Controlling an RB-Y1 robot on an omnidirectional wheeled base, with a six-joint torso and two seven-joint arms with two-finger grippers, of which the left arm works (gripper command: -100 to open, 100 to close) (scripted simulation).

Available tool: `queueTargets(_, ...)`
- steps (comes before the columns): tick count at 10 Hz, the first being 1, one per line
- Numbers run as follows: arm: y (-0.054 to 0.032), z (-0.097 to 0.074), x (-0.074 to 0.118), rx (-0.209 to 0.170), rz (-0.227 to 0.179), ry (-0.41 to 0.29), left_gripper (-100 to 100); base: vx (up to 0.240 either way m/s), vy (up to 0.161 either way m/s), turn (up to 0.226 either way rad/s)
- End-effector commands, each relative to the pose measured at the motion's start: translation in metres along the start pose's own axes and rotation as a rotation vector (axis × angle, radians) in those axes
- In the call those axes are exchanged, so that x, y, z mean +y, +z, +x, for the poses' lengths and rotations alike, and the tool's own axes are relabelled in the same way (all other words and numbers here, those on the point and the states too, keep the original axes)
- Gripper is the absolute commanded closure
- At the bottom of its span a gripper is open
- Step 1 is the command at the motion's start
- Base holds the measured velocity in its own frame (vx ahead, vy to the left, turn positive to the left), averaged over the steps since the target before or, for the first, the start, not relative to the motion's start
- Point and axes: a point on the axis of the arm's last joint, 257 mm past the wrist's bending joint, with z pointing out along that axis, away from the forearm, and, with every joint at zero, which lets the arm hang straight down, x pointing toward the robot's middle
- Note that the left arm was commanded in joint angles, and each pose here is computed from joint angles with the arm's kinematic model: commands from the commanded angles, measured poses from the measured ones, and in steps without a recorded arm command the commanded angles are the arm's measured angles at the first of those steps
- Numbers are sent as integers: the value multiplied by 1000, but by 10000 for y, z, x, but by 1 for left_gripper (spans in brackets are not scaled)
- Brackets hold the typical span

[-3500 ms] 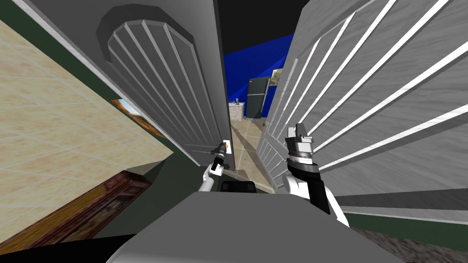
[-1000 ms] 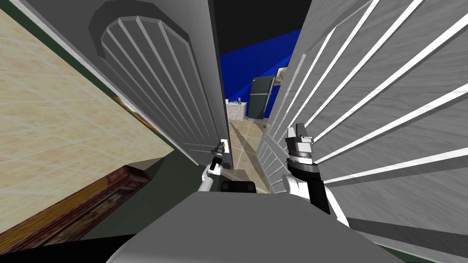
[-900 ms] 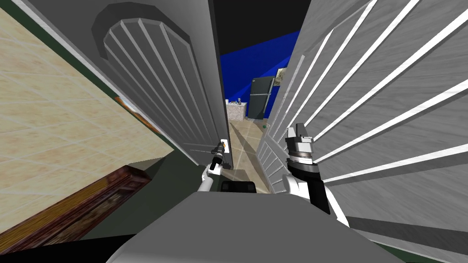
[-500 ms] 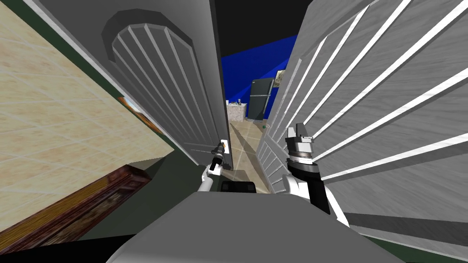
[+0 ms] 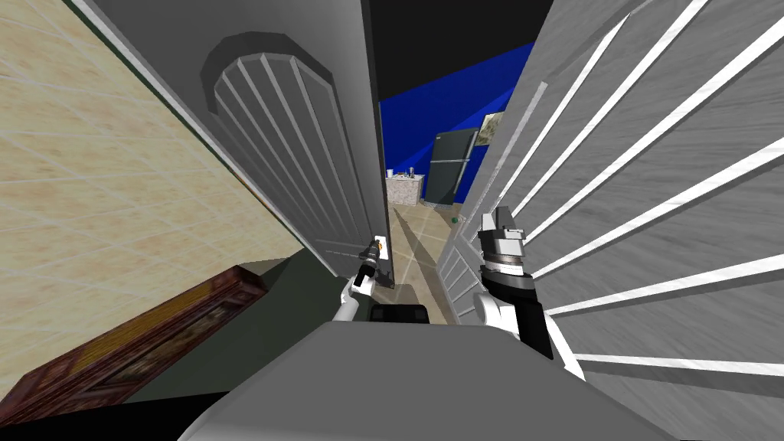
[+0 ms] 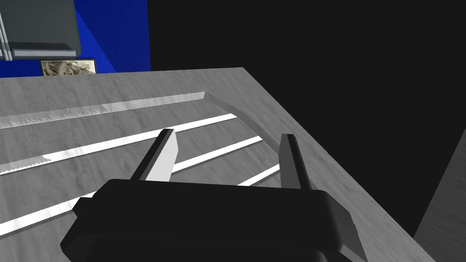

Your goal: Push the door open

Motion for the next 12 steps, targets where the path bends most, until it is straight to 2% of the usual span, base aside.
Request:
queueTargets(1, 34, -37, -61, 2, 14, 16, 100, 202, -44, 251)
queueTargets(3, 49, 73, -52, 24, 13, 23, 100, 181, -44, 284)
queueTargets(4, 40, 100, -75, 26, 15, 11, -100, -33, -26, 70)
queueTargets(8, 27, 172, -94, 36, 15, -4, -100, -191, -1, -3)
queueTargets(11, 15, 304, -132, 48, 16, -35, -100, -241, 11, 20)
queueTargets(12, 19, 274, -118, 45, 16, -27, -100, -101, 0, 1)
